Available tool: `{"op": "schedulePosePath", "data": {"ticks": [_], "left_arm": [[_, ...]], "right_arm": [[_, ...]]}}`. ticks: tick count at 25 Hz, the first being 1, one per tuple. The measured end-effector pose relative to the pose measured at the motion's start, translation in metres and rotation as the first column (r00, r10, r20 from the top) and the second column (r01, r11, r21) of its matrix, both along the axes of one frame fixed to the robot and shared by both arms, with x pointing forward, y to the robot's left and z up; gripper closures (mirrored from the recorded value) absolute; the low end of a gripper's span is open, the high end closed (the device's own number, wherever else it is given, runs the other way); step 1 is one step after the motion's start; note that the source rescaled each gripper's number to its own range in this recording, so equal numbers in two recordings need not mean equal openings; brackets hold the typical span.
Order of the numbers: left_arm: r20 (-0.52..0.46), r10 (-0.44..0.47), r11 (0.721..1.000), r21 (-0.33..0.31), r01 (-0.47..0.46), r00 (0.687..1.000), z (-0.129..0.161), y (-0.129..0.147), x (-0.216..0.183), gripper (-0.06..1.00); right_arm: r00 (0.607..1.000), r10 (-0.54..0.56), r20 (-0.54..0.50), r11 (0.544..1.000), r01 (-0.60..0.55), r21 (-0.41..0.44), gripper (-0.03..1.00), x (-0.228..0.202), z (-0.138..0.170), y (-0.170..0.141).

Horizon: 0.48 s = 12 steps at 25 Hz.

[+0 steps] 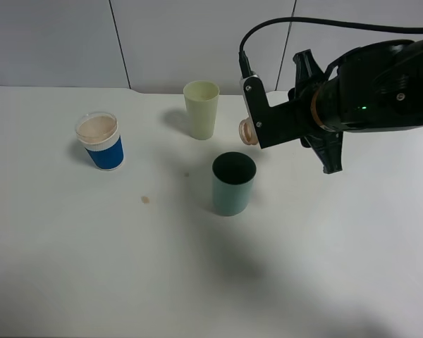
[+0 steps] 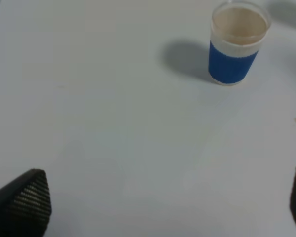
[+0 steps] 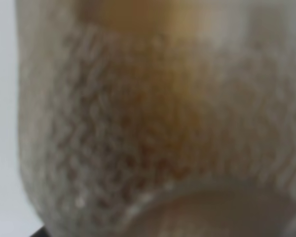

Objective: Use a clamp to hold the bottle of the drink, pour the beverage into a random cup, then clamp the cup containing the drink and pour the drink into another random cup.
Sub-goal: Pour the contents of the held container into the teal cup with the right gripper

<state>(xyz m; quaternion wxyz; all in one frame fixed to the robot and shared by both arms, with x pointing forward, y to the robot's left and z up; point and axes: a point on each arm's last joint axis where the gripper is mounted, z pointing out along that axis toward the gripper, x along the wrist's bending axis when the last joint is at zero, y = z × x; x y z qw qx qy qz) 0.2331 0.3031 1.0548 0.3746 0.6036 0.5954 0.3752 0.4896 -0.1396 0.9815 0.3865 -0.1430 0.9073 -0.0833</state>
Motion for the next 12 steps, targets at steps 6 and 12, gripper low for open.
{"op": "schedulePosePath", "data": {"ticks": [6,12], "left_arm": [[0.0,0.0,1.0,0.0,0.0,1.0,0.0,0.0,0.0,0.01],[0.0,0.0,1.0,0.0,0.0,1.0,0.0,0.0,0.0,0.01]], "right_arm": [[1.0,0.012,0.012,1.0,-0.011,-0.023,0.95,0.0008,0.0009,-0.0007],[0.999,0.03,0.015,0.999,-0.029,-0.036,0.95,-0.0004,0.0012,0.0014]]}}
